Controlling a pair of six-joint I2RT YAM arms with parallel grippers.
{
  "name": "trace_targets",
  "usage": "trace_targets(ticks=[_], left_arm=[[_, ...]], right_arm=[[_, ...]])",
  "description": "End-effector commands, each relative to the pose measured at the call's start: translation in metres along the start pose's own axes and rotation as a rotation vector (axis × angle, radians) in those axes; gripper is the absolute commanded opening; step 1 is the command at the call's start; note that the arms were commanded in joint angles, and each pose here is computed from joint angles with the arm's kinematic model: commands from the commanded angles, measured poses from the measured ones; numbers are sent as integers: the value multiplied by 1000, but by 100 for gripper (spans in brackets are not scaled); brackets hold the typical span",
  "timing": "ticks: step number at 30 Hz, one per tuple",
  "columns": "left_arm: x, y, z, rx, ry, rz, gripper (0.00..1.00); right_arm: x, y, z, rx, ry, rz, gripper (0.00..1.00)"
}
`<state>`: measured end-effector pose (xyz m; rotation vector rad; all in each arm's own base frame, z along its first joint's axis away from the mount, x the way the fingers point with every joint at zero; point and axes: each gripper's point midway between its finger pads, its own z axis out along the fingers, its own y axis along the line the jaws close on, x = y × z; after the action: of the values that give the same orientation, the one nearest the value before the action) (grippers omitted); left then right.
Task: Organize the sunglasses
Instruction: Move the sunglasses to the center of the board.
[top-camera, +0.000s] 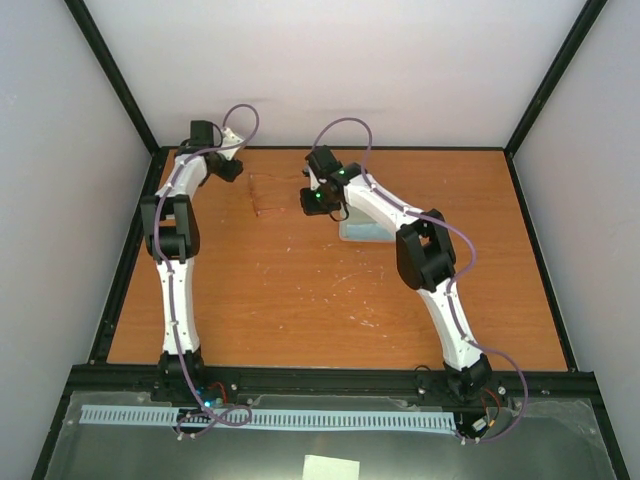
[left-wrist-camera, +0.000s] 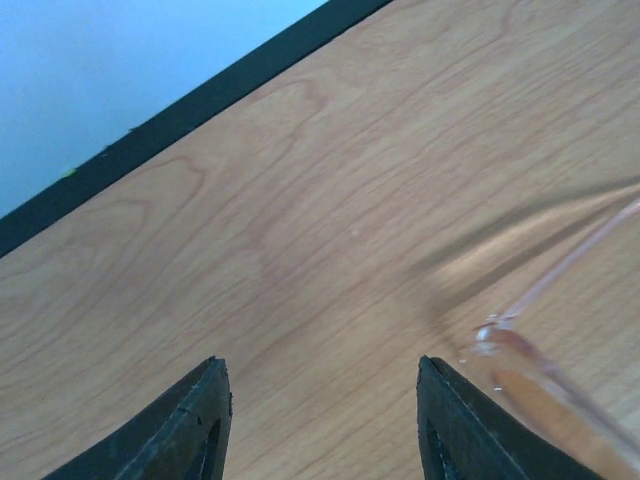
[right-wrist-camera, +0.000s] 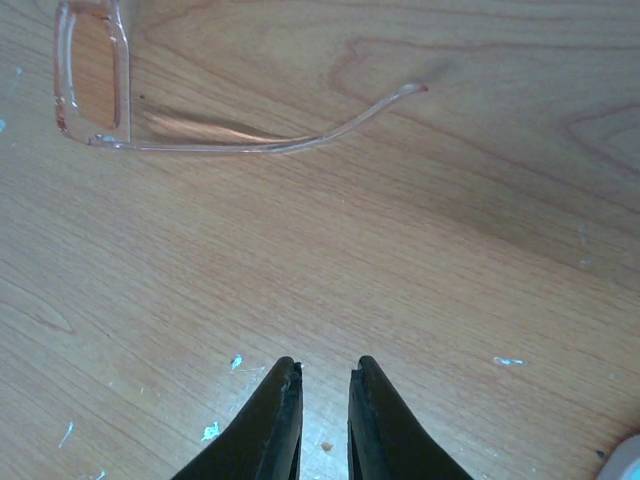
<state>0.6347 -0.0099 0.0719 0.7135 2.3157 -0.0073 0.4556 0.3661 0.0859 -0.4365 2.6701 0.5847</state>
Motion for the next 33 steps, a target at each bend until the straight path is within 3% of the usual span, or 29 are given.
trace_targets(ticks=[1, 12, 19, 28, 33], left_arm=[[2, -21, 7, 123, -24, -47, 52], [9, -32, 21, 169, -27, -35, 52], [17, -69, 14, 296, -19, -39, 50], [40, -131, -9, 439, 23, -46, 45], [51, -163, -21, 488, 38, -53, 44]], right_arm=[[-21, 14, -32, -17, -93, -17, 15], [-23, 13, -39, -1, -103, -34, 15], [-21, 12, -40, 0, -98, -27, 17], [-20, 23, -27, -69, -72, -16, 39], [-18, 36, -17, -135, -50, -7, 44]])
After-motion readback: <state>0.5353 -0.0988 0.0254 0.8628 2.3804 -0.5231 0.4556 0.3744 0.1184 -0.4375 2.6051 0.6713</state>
